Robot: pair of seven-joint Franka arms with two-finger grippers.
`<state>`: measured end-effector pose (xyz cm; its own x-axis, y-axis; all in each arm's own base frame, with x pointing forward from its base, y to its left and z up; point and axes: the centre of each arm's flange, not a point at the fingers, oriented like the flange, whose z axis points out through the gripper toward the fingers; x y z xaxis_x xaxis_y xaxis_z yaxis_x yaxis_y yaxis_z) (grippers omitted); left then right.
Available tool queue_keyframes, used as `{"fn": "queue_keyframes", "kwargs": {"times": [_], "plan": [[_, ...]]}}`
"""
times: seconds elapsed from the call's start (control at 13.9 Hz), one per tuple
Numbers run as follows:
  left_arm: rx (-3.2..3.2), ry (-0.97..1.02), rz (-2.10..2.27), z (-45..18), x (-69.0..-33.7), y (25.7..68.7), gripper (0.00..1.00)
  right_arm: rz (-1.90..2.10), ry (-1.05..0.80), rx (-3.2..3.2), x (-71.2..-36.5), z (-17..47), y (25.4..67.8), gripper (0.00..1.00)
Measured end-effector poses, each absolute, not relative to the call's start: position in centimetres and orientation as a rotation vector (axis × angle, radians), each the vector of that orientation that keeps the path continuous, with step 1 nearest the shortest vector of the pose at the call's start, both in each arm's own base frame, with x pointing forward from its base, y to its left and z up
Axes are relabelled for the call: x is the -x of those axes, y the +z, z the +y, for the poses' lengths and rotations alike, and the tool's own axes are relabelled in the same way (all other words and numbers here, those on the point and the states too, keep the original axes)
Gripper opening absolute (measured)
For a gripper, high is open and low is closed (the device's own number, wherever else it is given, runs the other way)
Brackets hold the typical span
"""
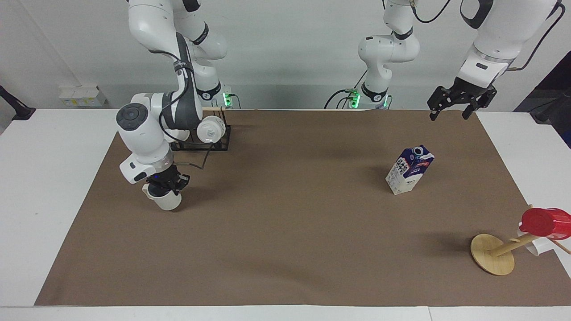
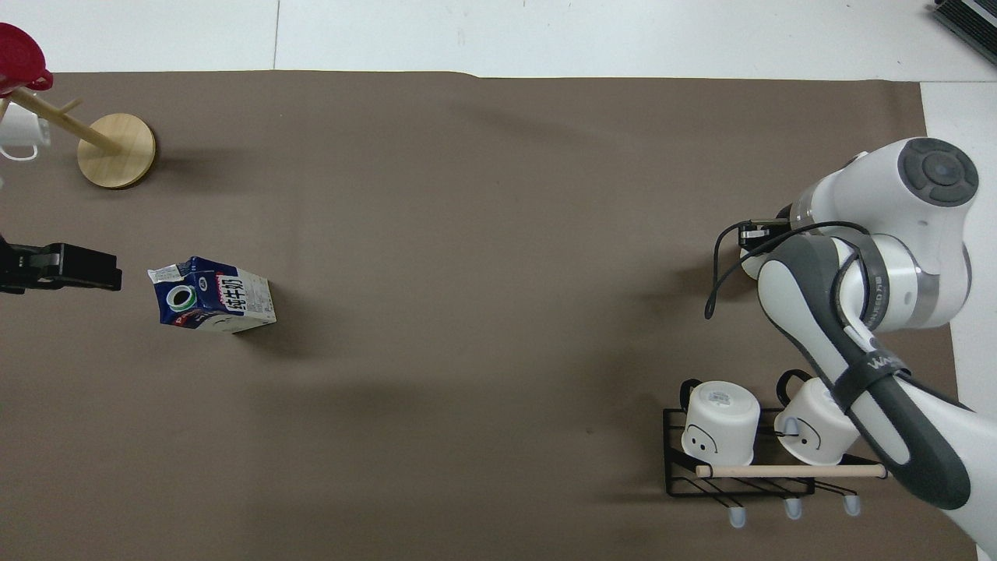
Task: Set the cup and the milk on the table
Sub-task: 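Carry the mug toward the table center while the left gripper grasps the carton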
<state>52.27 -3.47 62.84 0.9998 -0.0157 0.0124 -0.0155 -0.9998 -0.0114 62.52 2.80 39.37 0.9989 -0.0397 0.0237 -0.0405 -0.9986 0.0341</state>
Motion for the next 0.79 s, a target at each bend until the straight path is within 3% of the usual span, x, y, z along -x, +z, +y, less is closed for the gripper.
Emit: {"fn": "queue_keyframes", "kwargs": {"times": [0.22, 0.79], "plan": [[3.129, 0.005, -0.02, -3.5, -51.5, 61.7, 1.0, -0.076, 0.064, -3.112, -62.2, 9.9, 40.5, 0.04], [3.135, -0.154, -0.101, -4.8, -50.4, 49.9, 1.0, -0.121, 0.136, -3.146, -59.1, 26.7, 42.2, 0.04]]}}
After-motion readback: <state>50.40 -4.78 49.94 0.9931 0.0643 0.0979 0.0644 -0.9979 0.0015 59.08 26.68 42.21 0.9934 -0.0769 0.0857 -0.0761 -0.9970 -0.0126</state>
